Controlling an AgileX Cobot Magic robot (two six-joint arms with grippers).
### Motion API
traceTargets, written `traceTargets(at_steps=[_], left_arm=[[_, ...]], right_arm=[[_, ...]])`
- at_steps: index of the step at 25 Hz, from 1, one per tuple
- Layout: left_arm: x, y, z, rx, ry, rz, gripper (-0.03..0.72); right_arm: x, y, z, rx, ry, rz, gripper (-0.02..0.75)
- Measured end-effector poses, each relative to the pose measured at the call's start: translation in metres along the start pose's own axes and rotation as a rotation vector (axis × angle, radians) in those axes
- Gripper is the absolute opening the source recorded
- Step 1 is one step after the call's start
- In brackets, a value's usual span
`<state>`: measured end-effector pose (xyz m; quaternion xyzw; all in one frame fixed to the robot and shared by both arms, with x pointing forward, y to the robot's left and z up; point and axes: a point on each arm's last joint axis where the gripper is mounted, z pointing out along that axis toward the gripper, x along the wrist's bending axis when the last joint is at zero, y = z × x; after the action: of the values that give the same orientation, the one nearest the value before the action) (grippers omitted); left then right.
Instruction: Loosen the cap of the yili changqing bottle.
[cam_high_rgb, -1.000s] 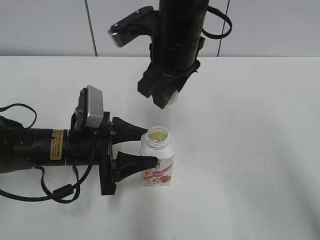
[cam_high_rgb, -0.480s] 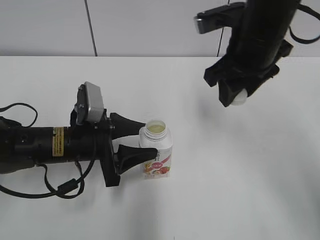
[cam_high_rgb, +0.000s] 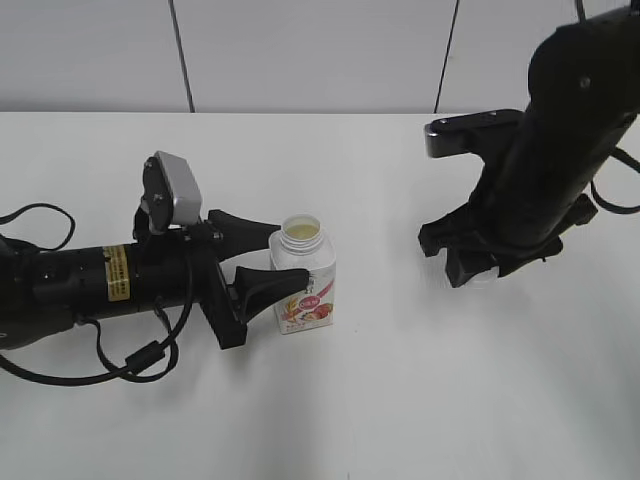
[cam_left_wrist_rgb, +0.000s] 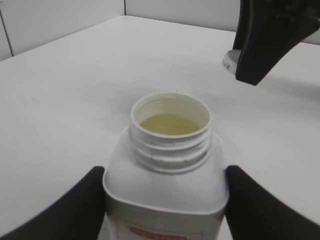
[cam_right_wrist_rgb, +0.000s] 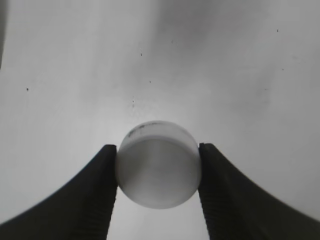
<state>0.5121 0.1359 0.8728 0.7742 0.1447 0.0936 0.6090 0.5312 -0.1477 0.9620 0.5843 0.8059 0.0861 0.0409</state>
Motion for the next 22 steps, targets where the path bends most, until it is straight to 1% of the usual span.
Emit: traceTargets(at_steps=[3, 8, 12, 18, 22], left_arm=[[0.000, 0.000, 0.000, 0.000, 0.000, 0.001, 0.439], [0.000, 0.000, 0.000, 0.000, 0.000, 0.001, 0.439], [0.000, 0.000, 0.000, 0.000, 0.000, 0.001, 0.439], [0.000, 0.000, 0.000, 0.000, 0.000, 0.001, 0.439], [0.000, 0.000, 0.000, 0.000, 0.000, 0.001, 0.439]], right_arm=[[-0.003, -0.003, 0.014, -0.027, -0.001, 0.071, 0.395], [-0.014, -0.001, 0.042, 0.009, -0.021, 0.138, 0.395], [-0.020, 0.003, 0.060, -0.005, -0.026, 0.201, 0.395], [-0.020, 0.009, 0.068, -0.074, -0.011, 0.211, 0.395], [-0.020, 0.007, 0.079, -0.048, -0.017, 0.212, 0.395]])
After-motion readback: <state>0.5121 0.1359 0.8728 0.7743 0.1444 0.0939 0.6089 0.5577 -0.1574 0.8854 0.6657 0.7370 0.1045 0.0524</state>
